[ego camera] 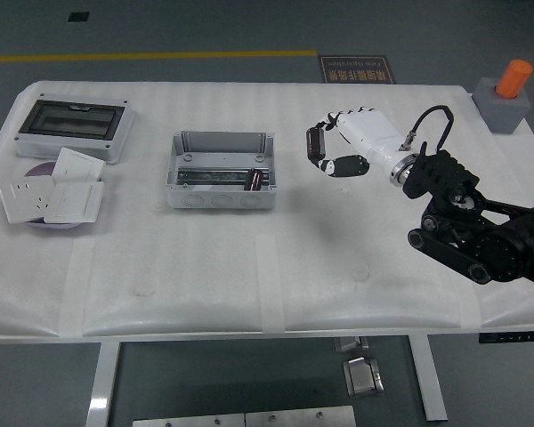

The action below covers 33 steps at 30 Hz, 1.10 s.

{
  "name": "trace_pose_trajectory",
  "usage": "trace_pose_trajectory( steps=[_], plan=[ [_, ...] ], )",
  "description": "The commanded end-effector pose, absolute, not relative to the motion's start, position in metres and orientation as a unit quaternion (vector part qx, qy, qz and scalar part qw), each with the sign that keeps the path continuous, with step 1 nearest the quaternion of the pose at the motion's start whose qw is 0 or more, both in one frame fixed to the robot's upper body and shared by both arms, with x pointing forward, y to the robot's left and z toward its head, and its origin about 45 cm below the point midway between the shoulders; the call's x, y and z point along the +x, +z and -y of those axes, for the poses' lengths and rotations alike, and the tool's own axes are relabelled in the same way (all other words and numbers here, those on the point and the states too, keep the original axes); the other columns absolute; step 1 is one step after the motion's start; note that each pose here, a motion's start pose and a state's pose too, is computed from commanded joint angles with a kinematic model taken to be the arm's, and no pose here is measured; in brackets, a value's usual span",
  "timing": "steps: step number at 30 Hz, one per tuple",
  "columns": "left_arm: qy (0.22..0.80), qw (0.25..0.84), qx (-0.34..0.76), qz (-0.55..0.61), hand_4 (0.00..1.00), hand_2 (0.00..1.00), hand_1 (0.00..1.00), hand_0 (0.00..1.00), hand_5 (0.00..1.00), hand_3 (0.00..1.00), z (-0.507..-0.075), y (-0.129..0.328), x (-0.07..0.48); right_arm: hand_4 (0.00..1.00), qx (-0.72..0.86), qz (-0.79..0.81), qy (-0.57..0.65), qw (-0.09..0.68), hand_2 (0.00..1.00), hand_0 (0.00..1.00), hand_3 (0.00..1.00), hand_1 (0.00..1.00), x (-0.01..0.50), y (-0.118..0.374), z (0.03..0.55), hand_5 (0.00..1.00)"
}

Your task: Pick up the battery,place it into the box

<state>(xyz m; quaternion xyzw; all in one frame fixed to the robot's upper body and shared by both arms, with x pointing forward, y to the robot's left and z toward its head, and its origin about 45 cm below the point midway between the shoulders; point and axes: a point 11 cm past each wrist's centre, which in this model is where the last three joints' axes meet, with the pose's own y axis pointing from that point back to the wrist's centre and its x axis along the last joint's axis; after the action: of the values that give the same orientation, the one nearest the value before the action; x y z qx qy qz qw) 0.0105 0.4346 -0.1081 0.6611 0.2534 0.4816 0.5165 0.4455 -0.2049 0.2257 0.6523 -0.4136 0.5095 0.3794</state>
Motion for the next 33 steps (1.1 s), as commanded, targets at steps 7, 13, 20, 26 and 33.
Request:
trace_pose_trajectory(
  steps=[7,13,20,26,33],
  plan=[
    [0.481,0.515,0.662,-0.255,0.589,0.523,0.619,0.593,0.483,0.627,-0.435,-0.108,0.009,0.44,0.681,0.431,0.482,0.343,0.676,0.802,0.659,0.716,0.438,0.214,0.168,0.438],
    [0.479,0.514,0.664,-0.255,0.589,0.524,0.618,0.593,0.483,0.627,-0.437,-0.108,0.009,0.428,0.693,0.443,0.464,0.33,0.645,0.79,0.642,0.71,0.438,0.207,0.148,0.437],
    [0.479,0.513,0.665,-0.257,0.589,0.524,0.619,0.593,0.483,0.627,-0.437,-0.107,0.009,0.428,0.705,0.445,0.443,0.33,0.641,0.781,0.639,0.711,0.44,0.201,0.133,0.438],
    [0.477,0.513,0.665,-0.258,0.589,0.525,0.619,0.593,0.483,0.628,-0.437,-0.108,0.009,0.436,0.709,0.437,0.435,0.342,0.667,0.778,0.649,0.716,0.441,0.194,0.129,0.432],
    [0.477,0.514,0.665,-0.258,0.588,0.518,0.619,0.593,0.482,0.627,-0.436,-0.108,0.009,0.896,0.706,0.428,0.439,0.354,0.847,0.937,0.927,0.842,0.445,0.195,0.13,0.55]
  ],
)
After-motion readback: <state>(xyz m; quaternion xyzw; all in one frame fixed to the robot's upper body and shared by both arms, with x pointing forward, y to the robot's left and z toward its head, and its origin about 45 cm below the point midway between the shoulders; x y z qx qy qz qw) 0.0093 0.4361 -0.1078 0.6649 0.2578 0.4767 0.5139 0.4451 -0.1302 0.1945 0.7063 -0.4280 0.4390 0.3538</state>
